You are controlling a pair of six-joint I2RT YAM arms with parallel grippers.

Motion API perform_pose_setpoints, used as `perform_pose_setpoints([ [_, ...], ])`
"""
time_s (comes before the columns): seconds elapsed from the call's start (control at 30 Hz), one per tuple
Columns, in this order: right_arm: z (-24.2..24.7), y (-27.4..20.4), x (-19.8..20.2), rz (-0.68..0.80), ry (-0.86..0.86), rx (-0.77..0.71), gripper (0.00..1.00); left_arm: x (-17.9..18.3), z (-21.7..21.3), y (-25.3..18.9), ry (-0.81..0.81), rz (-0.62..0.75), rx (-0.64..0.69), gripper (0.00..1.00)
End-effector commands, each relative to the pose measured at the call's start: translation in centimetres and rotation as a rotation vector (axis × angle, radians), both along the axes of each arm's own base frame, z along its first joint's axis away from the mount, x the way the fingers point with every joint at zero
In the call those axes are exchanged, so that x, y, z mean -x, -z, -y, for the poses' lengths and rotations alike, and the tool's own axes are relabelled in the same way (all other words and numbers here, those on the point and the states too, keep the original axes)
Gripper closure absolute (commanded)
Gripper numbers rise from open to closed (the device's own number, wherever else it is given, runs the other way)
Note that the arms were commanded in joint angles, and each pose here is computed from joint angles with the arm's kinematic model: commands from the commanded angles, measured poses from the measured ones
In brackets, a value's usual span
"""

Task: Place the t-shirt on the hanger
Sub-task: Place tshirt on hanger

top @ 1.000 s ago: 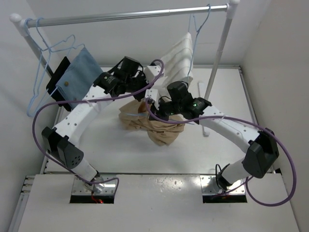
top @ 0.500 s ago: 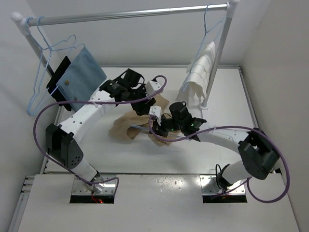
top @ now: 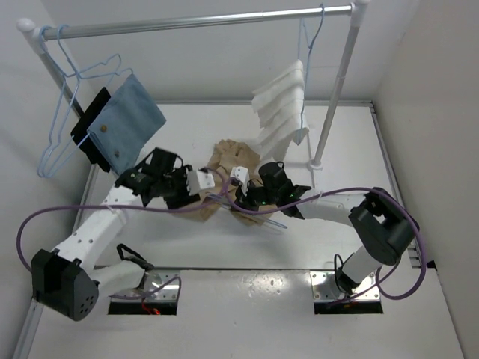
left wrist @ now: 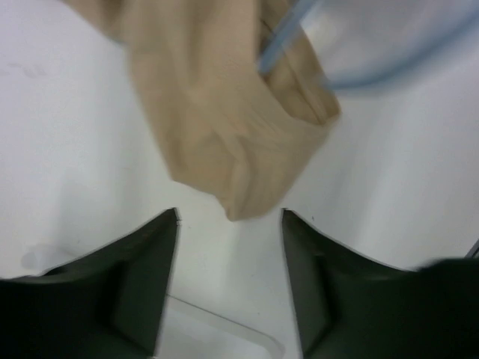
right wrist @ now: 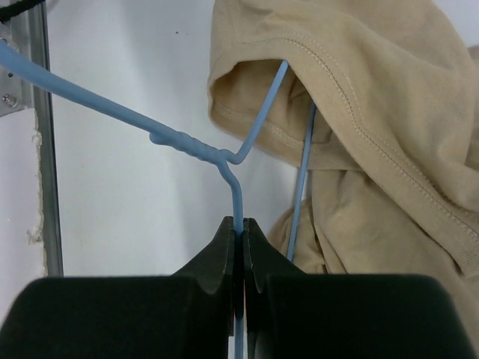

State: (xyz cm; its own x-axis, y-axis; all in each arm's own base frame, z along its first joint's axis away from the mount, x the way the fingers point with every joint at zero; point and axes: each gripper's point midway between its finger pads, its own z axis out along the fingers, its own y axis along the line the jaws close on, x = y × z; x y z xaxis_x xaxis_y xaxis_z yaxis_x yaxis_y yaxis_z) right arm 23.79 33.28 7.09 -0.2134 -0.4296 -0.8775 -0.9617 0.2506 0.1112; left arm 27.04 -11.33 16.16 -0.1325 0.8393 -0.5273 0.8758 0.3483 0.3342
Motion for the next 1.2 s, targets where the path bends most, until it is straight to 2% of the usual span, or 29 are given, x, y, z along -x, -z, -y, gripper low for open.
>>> perform_pose_setpoints([
  [0.0,-0.3,-1.5,-0.4,0.053,-0.010,-0.033,1.00,2.8,-0.6,4.5,0.204,-0.001,-0.099,0.32],
  [0.13,0.0,-1.6,-0.1,0.041,-0.010,-0.022,1.00,1.7,0.0,6.3,0.212,0.084,-0.111,0.19],
  [0.2,0.2,-1.8,0.0,0.039,-0.010,-0.021,1.00,-0.5,0.0,6.6,0.159,0.133,-0.124,0.19],
  [0.3,0.4,-1.8,0.1,0.044,-0.003,-0.018,1.00,-1.5,0.0,7.6,0.116,0.131,-0.126,0.18],
  [0.43,0.8,-2.3,0.2,0.049,0.024,-0.033,1.00,-0.4,0.2,10.3,0.181,0.072,-0.136,0.18],
  [0.57,0.7,-2.9,0.0,0.058,0.038,-0.045,1.00,-0.7,0.2,11.0,0.153,0.089,-0.118,0.19],
  [0.63,0.8,-2.5,0.0,0.042,0.038,-0.029,1.00,-0.7,0.5,10.9,0.115,0.063,-0.044,0.21],
  [0.73,0.9,-2.0,0.1,0.031,0.033,-0.009,1.00,-1.7,0.0,8.1,0.072,0.111,0.087,0.21],
  [0.77,0.8,-1.6,0.2,0.018,0.026,-0.005,1.00,-0.9,0.7,7.8,0.118,0.107,0.151,0.19],
  [0.83,0.5,-2.3,-0.1,0.026,0.025,-0.012,1.00,-0.8,0.9,6.8,0.164,0.149,0.180,0.18],
  [0.87,0.6,-1.9,-0.1,0.018,0.025,-0.005,1.00,0.2,1.3,7.2,0.203,0.128,0.196,0.18],
  [0.97,0.5,-2.1,-0.2,0.018,0.025,-0.005,1.00,1.4,1.3,8.8,0.314,0.102,0.148,0.18],
  [1.07,0.6,-2.2,0.0,0.016,0.025,-0.003,1.00,1.5,0.2,11.1,0.330,0.047,0.066,0.18],
  [1.17,0.7,-2.1,0.1,0.009,0.025,0.004,1.00,1.7,-0.1,12.7,0.347,0.002,0.041,0.20],
])
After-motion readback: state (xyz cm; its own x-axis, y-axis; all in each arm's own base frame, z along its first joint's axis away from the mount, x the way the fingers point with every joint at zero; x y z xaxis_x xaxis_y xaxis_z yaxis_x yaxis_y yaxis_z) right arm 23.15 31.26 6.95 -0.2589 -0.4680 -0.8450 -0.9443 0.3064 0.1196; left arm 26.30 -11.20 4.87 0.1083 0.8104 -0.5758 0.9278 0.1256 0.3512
